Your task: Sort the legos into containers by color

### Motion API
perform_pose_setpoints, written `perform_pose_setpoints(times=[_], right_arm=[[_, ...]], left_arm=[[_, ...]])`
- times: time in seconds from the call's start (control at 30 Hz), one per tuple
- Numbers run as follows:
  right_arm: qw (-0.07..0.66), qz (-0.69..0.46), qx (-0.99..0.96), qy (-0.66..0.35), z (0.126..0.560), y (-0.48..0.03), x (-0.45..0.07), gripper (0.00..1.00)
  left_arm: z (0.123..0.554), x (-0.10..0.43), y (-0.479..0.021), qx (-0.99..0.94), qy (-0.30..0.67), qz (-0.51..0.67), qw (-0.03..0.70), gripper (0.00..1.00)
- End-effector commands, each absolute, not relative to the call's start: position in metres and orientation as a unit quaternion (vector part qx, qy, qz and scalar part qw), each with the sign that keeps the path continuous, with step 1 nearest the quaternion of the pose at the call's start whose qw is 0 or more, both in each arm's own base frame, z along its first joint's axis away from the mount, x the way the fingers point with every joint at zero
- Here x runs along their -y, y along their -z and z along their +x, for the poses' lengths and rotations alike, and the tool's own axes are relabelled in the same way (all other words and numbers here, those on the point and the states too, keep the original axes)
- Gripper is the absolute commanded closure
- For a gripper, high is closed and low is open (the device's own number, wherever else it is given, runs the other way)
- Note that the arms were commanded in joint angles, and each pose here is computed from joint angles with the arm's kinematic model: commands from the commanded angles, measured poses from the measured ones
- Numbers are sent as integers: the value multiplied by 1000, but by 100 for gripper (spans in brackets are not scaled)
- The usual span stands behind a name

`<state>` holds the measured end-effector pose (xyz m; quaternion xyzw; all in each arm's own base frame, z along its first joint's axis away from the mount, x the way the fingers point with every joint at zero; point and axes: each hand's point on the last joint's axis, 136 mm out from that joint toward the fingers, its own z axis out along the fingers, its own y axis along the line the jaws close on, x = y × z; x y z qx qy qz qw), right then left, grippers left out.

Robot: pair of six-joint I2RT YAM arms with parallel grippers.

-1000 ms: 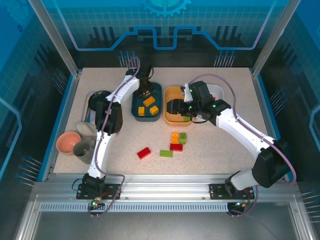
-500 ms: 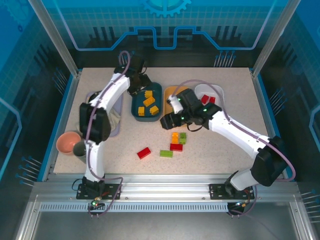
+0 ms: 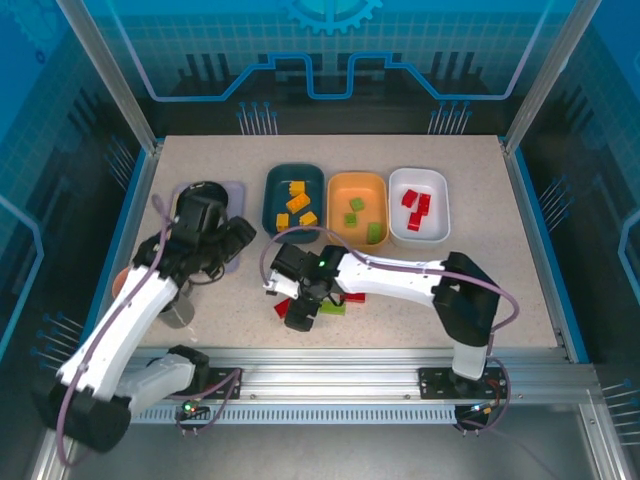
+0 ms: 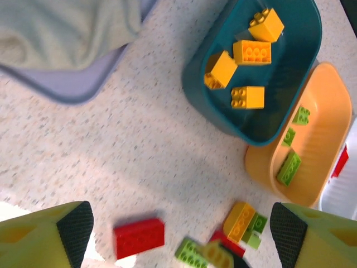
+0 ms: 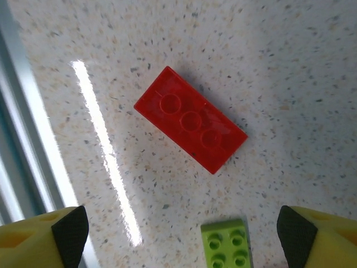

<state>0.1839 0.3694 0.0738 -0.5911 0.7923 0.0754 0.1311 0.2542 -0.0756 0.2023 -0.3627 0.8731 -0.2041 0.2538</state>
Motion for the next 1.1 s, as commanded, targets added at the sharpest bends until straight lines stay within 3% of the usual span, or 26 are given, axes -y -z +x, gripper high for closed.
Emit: perform_pose_setpoints(times=[0.0,0.17,0.37,0.5,0.83,1.07], right_arm=[[130,-609,-782,-26,193,-61,-373,7],[133,-608,-783,11,208,-42,-383,6],[112,-588,-801,23,228,-26,-391,9],[94,-576,-812,11,232,-20,-393,21],[93,-533,-841,-3,241,-25,-393,61],[173,-417,-891,-38,280,-103,-362,68]], left_arm=[[222,71,-207,-856,235,-383,256,12],[192,64,-207,-852,243,-388,252,12],[185,63,-211,-849,252,-389,255,13],[183,62,-216,-849,252,-385,259,13],[186,65,-215,-852,257,-376,259,15],[205,92,-218,-856,309,-329,252,16]])
